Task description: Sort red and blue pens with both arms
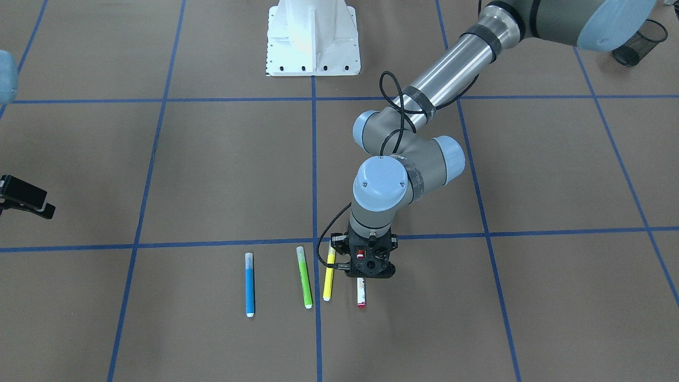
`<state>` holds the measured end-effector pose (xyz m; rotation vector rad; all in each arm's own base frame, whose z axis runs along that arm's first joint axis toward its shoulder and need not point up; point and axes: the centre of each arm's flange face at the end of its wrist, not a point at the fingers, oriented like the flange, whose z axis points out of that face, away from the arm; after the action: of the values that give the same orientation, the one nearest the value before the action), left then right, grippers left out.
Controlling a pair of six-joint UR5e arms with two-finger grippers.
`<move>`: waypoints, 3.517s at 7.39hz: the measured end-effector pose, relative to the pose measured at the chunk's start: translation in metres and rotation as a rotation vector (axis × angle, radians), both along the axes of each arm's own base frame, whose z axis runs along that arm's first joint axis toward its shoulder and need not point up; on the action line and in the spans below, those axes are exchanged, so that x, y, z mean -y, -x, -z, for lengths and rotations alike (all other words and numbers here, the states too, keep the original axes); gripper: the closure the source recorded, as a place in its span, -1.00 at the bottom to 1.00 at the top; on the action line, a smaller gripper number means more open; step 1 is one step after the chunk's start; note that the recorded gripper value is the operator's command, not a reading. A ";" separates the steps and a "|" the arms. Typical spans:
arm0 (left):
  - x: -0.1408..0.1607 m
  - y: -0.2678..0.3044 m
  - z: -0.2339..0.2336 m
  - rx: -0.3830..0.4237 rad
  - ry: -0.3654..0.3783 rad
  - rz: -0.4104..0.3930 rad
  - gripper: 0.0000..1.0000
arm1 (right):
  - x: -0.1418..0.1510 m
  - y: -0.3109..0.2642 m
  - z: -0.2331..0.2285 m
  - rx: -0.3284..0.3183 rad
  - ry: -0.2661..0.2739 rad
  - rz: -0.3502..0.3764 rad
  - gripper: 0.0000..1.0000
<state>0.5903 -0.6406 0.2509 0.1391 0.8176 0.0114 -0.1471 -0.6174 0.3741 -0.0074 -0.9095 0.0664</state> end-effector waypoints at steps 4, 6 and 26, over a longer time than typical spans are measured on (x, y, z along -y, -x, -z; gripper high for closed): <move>0.008 0.015 0.004 -0.002 0.018 0.030 1.00 | 0.002 0.001 0.004 0.000 -0.002 -0.002 -0.99; 0.027 0.057 0.004 0.022 0.076 0.070 1.00 | 0.019 0.011 0.017 -0.002 -0.003 -0.005 -0.98; 0.032 0.543 -0.266 0.051 0.376 0.178 1.00 | 0.046 0.379 0.058 -0.159 -0.105 0.118 -0.48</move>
<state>0.0471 -0.6725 0.5172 -0.1433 0.7414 -0.3040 -0.5258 -0.6632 0.3163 0.0419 -0.7506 -0.0895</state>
